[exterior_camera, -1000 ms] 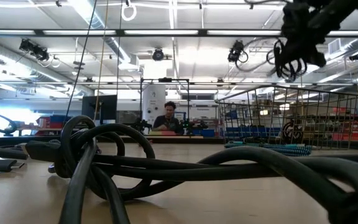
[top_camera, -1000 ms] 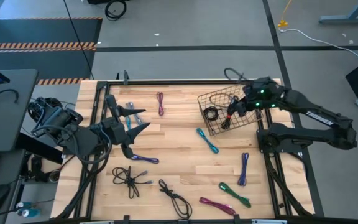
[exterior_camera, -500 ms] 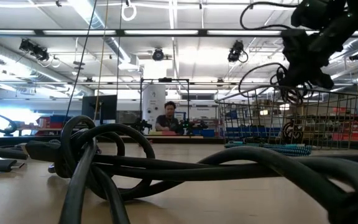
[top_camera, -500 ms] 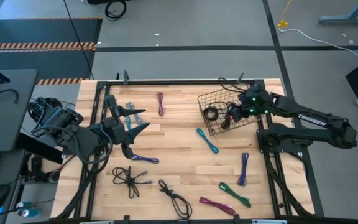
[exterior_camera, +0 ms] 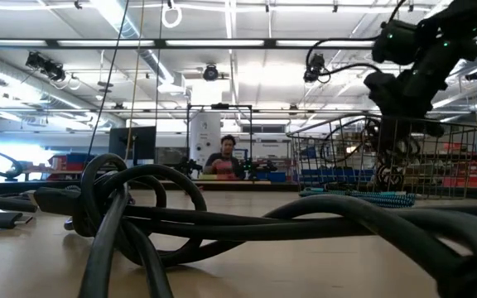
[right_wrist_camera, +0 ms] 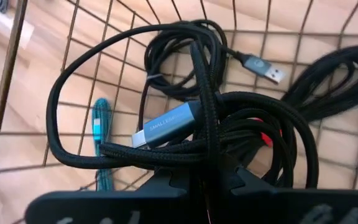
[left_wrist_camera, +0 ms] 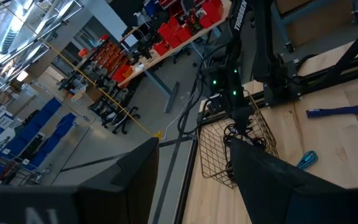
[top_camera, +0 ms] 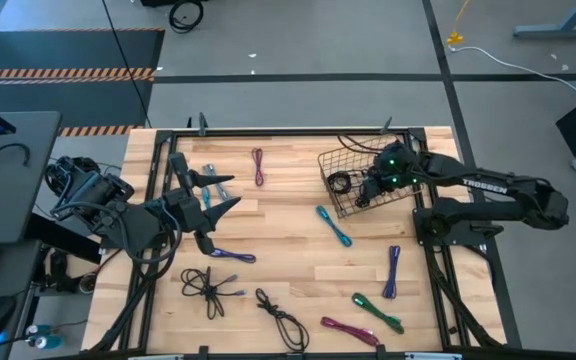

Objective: Pick and place USB-C Cables
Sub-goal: Put the black charger cable into the wire basket

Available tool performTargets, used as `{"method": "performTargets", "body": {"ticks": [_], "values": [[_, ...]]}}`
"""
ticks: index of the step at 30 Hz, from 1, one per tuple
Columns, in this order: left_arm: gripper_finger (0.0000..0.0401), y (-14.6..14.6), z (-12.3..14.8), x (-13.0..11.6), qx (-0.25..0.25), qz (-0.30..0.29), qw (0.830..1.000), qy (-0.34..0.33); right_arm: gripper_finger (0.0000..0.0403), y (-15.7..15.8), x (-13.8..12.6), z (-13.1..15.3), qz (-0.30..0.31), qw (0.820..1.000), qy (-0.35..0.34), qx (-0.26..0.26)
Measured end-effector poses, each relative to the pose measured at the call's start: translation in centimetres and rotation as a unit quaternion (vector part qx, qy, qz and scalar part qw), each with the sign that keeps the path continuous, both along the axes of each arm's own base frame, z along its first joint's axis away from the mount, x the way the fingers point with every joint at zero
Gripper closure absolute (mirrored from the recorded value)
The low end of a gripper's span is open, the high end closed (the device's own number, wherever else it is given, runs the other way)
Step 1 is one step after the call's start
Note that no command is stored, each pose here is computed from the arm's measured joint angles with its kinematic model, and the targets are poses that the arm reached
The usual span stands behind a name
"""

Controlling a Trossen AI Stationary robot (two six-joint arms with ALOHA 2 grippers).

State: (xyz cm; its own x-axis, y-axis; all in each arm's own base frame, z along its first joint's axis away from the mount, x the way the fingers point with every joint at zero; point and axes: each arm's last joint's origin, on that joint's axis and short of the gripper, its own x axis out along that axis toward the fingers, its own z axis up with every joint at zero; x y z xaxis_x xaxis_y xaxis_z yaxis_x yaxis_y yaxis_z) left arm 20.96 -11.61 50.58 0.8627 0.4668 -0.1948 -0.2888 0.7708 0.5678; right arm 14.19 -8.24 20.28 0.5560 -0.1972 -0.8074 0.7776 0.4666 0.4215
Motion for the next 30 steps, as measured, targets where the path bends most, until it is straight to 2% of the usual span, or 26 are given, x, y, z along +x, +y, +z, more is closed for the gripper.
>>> {"method": "performTargets", "body": {"ticks": [14,20,30], "values": [[0.0196,0.0,0.0,0.0,0.000,0.000,1.000,0.000,0.0380,-2.1,0.8,-2.7,-0.009,0.997,0.070,0.034],[0.0196,0.0,0.0,0.0,0.000,0.000,1.000,0.000,0.0380,-2.4,1.2,-3.5,0.016,0.995,0.073,0.058],[0.0196,0.0,0.0,0.0,0.000,0.000,1.000,0.000,0.0283,-2.6,1.6,-2.6,0.025,0.998,0.046,0.045]]}}
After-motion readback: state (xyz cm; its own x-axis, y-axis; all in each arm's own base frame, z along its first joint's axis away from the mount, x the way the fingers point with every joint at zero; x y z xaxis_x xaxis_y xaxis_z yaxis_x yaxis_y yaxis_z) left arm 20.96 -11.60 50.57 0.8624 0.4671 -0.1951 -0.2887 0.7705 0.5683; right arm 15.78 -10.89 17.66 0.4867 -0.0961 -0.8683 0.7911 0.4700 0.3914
